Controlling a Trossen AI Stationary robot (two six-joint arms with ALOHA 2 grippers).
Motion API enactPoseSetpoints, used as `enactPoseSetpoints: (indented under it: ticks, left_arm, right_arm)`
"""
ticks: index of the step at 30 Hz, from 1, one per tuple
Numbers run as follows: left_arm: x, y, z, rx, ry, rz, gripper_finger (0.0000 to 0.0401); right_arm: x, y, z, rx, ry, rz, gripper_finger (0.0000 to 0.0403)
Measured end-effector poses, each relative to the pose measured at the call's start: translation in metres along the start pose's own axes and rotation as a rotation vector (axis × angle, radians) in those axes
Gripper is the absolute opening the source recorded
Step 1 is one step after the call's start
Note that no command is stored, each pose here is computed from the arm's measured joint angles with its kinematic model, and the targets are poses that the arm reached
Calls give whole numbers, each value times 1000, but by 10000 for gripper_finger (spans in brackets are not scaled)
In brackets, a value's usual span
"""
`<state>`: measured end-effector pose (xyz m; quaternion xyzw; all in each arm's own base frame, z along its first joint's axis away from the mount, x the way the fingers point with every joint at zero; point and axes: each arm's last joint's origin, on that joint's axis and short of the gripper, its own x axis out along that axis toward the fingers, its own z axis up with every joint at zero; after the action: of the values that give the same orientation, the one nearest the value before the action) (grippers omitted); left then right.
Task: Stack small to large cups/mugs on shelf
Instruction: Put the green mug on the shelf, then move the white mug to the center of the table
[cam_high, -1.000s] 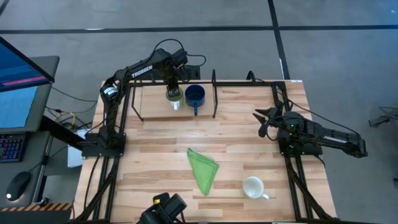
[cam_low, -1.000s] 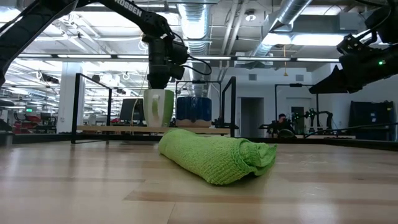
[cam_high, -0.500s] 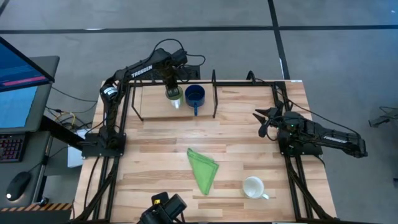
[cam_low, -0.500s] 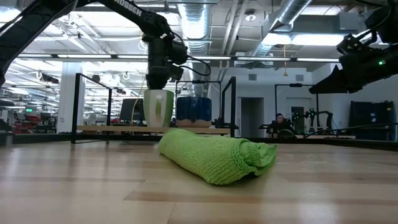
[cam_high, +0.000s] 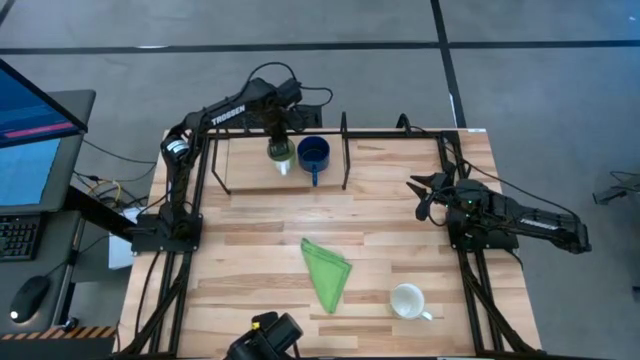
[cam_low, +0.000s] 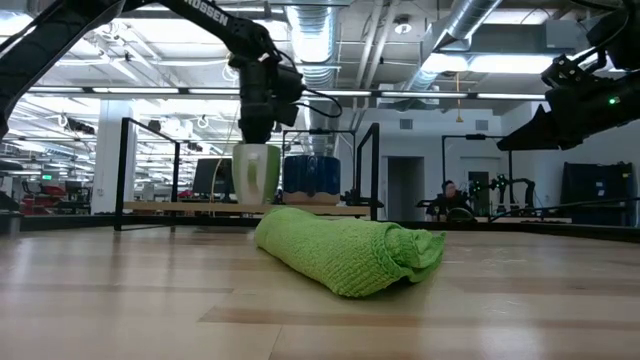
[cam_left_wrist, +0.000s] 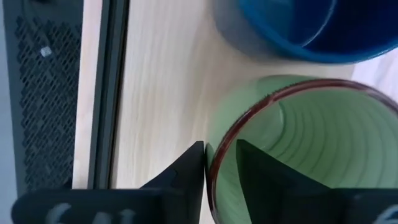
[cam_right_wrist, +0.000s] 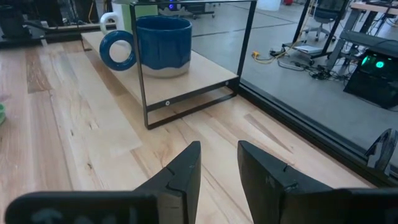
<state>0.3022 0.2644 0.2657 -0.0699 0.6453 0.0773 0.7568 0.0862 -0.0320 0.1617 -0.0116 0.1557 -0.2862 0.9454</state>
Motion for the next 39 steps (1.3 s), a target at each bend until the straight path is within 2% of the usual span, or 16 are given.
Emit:
enactPoseSetpoints:
  ticks: [9,16,33,39]
  left_arm:
    - [1,-13,7,66,8,5,101]
    - [1,-11,5,55,41,63,101]
    - [1,-11,4,80,67,79,103]
    - [1,-11,4,65,68,78,148]
  right_arm:
    - [0,0,0,0,0,0,127]
    - [0,0,0,0,0,0,127]
    - [0,0,0,0,0,0,127]
    - [0,0,0,0,0,0,127]
